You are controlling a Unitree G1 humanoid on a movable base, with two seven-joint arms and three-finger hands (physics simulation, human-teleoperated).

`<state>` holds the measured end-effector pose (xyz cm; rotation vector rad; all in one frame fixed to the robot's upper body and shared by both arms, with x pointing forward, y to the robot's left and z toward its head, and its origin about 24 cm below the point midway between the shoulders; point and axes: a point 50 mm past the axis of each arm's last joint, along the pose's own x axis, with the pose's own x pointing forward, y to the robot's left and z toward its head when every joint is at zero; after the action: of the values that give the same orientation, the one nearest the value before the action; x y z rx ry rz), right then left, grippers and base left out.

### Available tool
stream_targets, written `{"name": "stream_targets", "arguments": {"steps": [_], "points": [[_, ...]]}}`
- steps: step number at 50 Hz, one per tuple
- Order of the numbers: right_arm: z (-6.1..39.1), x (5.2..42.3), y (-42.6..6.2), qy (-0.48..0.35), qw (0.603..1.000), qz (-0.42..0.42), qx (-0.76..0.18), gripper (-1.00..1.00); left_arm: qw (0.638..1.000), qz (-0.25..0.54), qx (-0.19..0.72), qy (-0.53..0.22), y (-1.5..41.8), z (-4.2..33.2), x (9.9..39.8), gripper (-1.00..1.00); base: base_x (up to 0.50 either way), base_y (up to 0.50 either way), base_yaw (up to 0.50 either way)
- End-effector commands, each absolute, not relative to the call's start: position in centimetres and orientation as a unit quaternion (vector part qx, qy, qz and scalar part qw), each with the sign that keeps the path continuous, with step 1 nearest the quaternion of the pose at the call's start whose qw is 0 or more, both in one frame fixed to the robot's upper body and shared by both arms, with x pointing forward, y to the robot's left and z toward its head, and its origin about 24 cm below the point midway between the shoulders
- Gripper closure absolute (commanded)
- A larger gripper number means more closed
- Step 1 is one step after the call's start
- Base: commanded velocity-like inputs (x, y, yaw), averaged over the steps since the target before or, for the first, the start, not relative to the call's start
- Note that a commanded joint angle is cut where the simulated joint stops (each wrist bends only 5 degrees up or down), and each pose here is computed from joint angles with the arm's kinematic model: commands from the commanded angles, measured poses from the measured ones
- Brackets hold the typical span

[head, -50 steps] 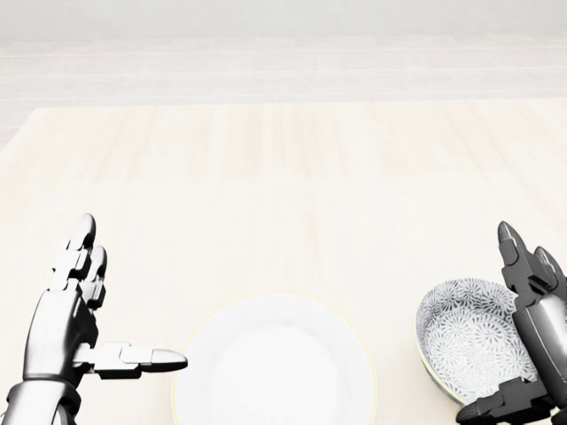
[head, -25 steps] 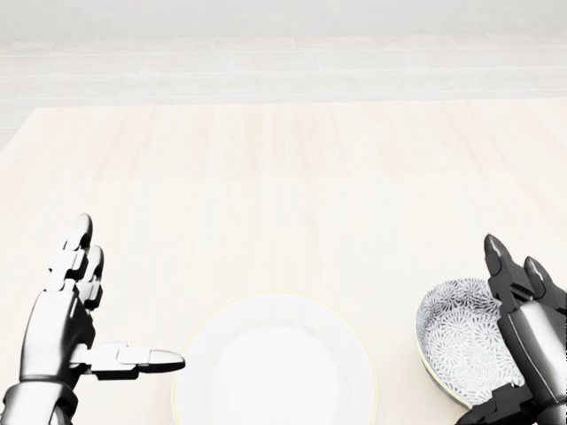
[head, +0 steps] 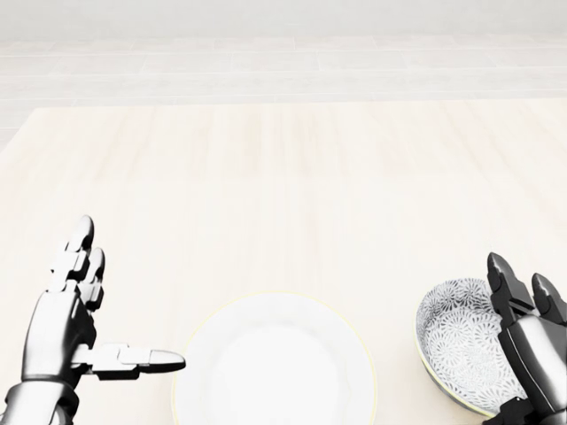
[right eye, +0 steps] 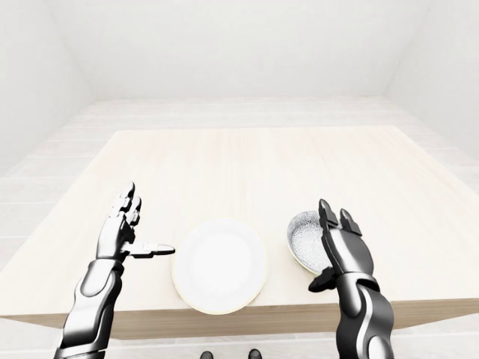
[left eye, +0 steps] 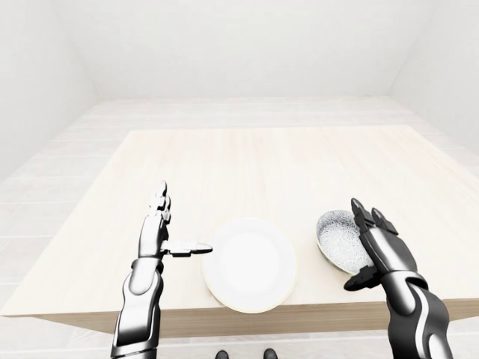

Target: Put the bowl on the plate.

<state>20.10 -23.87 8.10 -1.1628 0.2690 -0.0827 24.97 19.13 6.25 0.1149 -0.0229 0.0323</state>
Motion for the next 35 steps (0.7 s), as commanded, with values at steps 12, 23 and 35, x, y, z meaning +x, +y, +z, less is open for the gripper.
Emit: {"name": "stream_targets", "arguments": {"steps": [12,23,35], "points": [[7.3,19.9,-24.1,0.158,0.795,-0.037,-0.585,-1.0,0.998,0.018,0.056,-0.002,19.3,5.8,24.7,-1.0,0.0,0.0,0.0],[6.7,20.0,-24.1,0.172,0.765,-0.037,-0.619,-1.0,0.998,0.018,0.055,-0.004,19.3,5.9,24.8,-1.0,0.0,0.0,0.0],[5.8,20.7,-23.4,0.175,0.742,-0.024,-0.647,-1.0,0.998,0.02,0.055,-0.003,19.4,5.8,24.7,-1.0,0.0,0.0,0.0]]}}
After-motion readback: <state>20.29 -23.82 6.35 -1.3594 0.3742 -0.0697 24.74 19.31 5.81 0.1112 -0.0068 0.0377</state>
